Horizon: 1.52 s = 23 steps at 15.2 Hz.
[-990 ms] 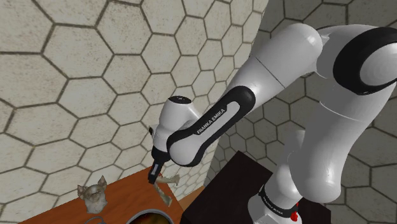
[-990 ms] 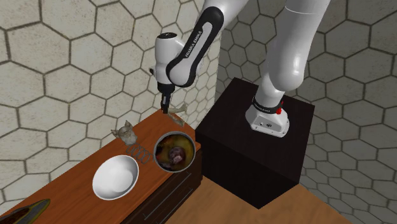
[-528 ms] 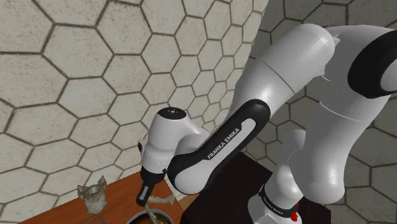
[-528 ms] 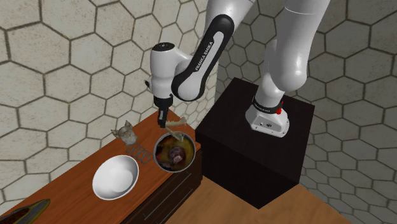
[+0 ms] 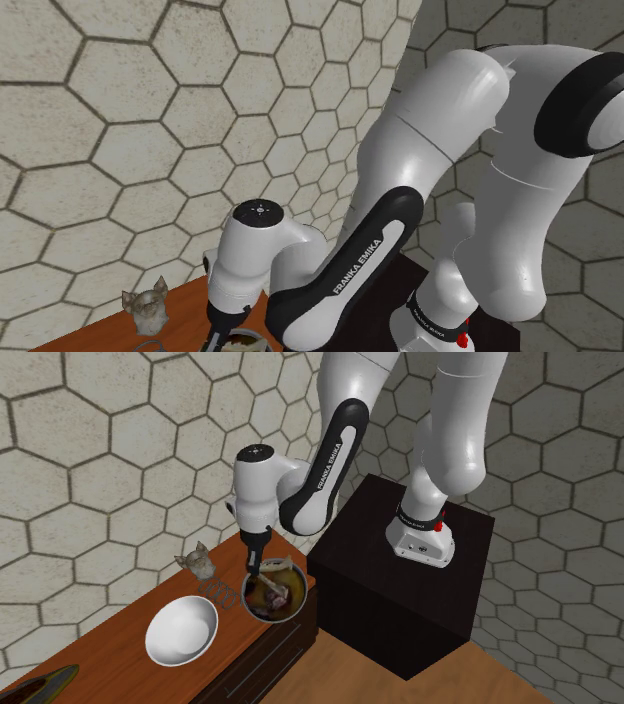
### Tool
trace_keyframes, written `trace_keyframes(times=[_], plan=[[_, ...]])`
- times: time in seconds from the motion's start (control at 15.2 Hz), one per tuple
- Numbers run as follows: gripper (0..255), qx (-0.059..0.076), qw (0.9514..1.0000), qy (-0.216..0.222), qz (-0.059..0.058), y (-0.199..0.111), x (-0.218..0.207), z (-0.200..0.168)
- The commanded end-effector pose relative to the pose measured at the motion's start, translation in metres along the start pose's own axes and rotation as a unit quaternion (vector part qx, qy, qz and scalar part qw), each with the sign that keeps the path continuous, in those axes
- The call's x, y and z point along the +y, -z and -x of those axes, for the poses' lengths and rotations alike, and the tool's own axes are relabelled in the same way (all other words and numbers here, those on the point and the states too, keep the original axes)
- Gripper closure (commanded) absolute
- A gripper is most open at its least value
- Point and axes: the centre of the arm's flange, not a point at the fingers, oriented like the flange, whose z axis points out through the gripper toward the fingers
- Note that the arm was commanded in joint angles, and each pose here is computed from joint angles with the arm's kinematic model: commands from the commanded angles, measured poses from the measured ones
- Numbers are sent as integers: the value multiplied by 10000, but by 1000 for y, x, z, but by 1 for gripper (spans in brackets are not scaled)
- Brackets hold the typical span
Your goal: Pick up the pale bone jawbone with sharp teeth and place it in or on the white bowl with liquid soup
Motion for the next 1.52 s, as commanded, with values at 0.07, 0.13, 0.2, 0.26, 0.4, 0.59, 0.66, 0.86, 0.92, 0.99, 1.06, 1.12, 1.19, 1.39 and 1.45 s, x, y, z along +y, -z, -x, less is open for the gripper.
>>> trace_keyframes(times=[0.07,0.13,0.2,0.26,0.4,0.59,0.66,0.86,0.92,0.99,1.06,1.12,1.19,1.39,1.45], plan=[[255,3,10000,-1,-1,-15,2,2],[255,3,10000,-1,-1,-21,3,3],[255,3,10000,-1,-1,-26,4,4],[255,3,10000,-1,-1,-31,4,5],[255,3,10000,-1,-1,-41,6,6],[255,3,10000,-1,-1,-52,7,8],[255,3,10000,-1,-1,-52,7,8],[255,3,10000,-1,-1,-52,7,8],[255,3,10000,-1,-1,-52,7,8],[255,3,10000,-1,-1,-52,7,8],[255,3,10000,-1,-1,-52,7,8],[0,3,10000,-1,-1,-52,7,8],[0,3,10000,-1,-1,-52,7,8],[0,3,10000,-1,-1,-52,7,8],[0,3,10000,-1,-1,-52,7,8]])
